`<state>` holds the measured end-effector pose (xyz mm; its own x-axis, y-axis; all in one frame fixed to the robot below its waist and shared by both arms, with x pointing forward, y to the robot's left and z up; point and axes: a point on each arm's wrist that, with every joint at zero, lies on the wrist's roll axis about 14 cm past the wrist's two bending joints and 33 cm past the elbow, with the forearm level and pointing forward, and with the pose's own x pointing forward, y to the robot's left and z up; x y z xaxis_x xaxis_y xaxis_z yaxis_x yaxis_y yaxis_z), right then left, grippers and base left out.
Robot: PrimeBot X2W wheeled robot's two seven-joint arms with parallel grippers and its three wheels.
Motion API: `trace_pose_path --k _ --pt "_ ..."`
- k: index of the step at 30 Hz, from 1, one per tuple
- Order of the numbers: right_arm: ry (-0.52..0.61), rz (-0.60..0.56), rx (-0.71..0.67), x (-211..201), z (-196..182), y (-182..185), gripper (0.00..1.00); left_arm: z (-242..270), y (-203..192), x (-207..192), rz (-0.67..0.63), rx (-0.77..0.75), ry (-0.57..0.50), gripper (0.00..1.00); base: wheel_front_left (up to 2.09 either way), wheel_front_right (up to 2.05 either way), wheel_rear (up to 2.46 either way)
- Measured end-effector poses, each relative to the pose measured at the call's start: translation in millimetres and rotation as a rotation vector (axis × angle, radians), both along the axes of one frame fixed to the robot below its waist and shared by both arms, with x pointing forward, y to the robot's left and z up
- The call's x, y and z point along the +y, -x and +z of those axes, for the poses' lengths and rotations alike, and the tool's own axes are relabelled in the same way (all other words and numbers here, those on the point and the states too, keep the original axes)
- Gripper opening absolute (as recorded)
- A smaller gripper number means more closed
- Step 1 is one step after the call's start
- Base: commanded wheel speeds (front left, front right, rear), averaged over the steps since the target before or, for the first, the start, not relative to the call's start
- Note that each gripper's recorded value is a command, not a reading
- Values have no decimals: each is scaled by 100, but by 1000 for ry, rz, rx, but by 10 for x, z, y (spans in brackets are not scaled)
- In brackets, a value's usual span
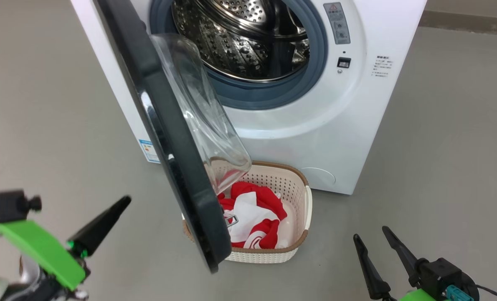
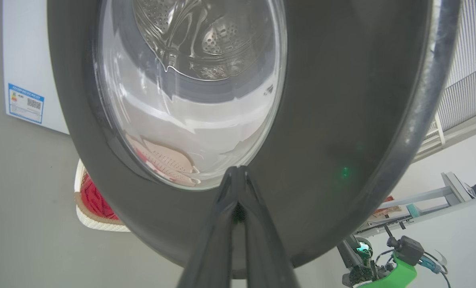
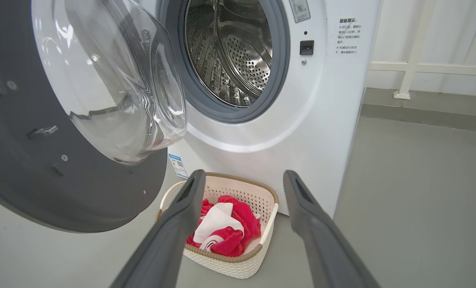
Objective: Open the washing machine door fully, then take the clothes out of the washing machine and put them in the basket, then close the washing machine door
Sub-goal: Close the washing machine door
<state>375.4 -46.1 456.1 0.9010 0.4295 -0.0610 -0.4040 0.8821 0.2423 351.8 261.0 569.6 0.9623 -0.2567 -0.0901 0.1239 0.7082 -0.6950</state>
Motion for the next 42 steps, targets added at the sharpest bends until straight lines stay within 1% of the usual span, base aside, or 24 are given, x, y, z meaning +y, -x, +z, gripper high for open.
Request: trace_pose_path --k 2,4,7,8,9,11,14,18,22,26,29,37,38,42 --pt "1 4 7 8 -17 31 100 -128 89 79 45 21 23 15 0 0 0" --pt "0 11 4 30 -6 36 100 -250 184 152 90 39 47 31 0 0 0" --pt "-3 22 2 70 6 34 100 -435 319 248 157 69 73 48 0 0 0" --pt "-3 26 1 84 7 33 100 -495 363 281 182 75 80 64 0 0 0" --pt "-3 29 1 94 7 32 100 -558 405 315 209 83 87 83 0 0 0" --pt "-3 35 2 113 5 29 100 -688 491 371 258 97 79 100 0 0 0" --pt "-3 43 4 138 0 28 100 -863 606 411 322 106 60 100 0 0 0" --pt "-3 49 4 157 -2 29 100 -1079 747 394 394 119 61 100 0 0 0" --pt "-3 54 9 175 -17 28 100 -1183 805 339 442 118 93 100 0 0 0" --pt "-3 56 17 180 -43 27 100 -1319 856 347 474 142 69 100 0 0 0" --pt "-3 56 20 180 -54 24 100 -1285 840 433 521 114 44 100 0 0 0" --pt "-3 45 25 145 -68 21 100 -1335 953 535 579 94 -211 100 0 0 0" --pt "-6 40 27 131 -70 20 100 -1351 977 524 588 95 -267 100 0 0 0" --pt "-4 36 27 119 -71 22 100 -1294 985 469 574 74 -415 100 0 0 0"
